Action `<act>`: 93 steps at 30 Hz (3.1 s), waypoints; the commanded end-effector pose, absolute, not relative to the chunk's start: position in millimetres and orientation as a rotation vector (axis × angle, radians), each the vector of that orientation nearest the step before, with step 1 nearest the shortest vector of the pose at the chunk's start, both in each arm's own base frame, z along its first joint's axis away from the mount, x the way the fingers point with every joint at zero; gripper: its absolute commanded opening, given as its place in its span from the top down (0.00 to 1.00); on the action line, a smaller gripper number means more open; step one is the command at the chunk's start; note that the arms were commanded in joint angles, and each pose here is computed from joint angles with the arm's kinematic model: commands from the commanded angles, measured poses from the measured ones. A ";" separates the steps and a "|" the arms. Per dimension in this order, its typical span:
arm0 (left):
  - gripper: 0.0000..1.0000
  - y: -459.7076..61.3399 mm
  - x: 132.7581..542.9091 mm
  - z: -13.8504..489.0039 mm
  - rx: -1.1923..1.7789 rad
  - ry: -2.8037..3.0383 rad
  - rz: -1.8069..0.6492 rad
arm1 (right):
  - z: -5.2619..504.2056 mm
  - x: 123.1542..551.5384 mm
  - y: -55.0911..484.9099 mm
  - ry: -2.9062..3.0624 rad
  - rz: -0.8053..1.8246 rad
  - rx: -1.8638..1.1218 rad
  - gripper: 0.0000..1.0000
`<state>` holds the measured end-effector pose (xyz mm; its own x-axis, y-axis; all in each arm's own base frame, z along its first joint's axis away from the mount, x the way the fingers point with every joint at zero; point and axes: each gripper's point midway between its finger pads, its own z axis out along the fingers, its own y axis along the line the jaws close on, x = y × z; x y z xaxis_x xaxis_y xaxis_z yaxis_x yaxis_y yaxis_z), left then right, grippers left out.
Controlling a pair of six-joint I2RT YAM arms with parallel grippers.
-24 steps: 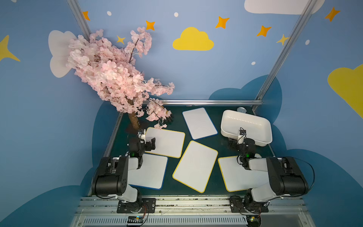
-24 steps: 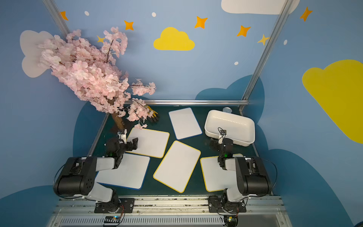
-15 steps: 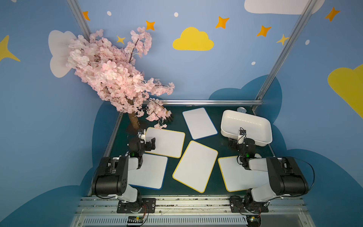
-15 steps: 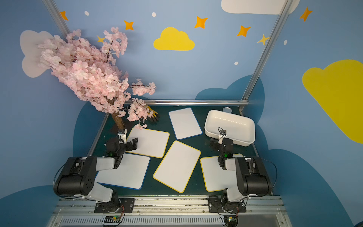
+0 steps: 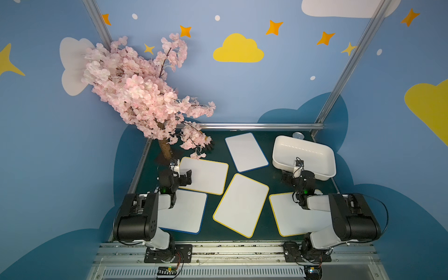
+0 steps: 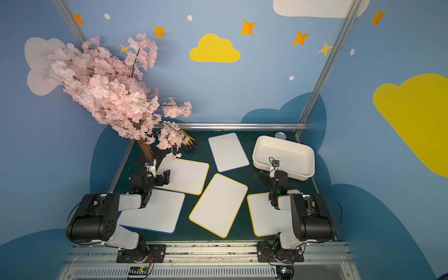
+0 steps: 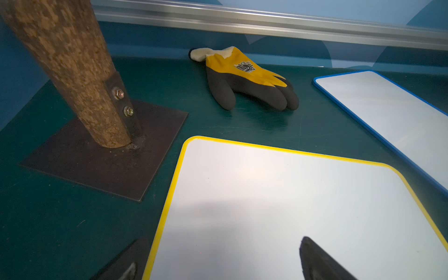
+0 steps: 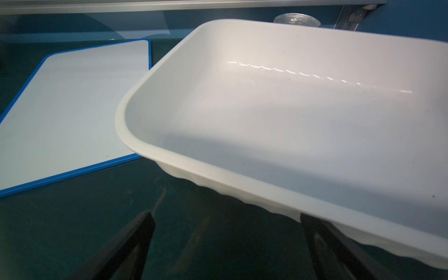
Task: Put the whiteboard into the storage box
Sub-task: Pick up the whiteboard at the center of the board.
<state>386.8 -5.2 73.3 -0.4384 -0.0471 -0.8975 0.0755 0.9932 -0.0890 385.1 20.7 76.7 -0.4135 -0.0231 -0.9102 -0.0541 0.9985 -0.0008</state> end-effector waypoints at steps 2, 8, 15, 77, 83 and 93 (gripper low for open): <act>0.00 -5.7 394.8 80.6 0.031 2.002 -0.124 | 90.5 395.3 19.1 1.947 0.030 -0.056 0.03; 0.00 -5.7 393.4 81.7 0.021 1.992 -0.006 | 93.2 391.7 16.3 1.922 -0.056 -0.032 0.03; 0.00 2.4 390.4 91.5 -0.042 1.955 0.109 | 115.8 386.8 15.3 1.922 -0.152 -0.014 0.03; 0.00 -313.8 296.6 56.5 0.374 2.860 -0.611 | 63.3 203.6 190.5 2.631 0.405 0.344 0.08; 0.00 -319.1 317.2 53.7 0.324 2.814 -0.621 | 57.5 196.8 182.3 2.630 0.409 0.357 0.08; 0.00 -323.2 330.7 74.9 0.290 2.713 -0.781 | 49.5 191.1 174.5 2.635 0.394 0.360 0.09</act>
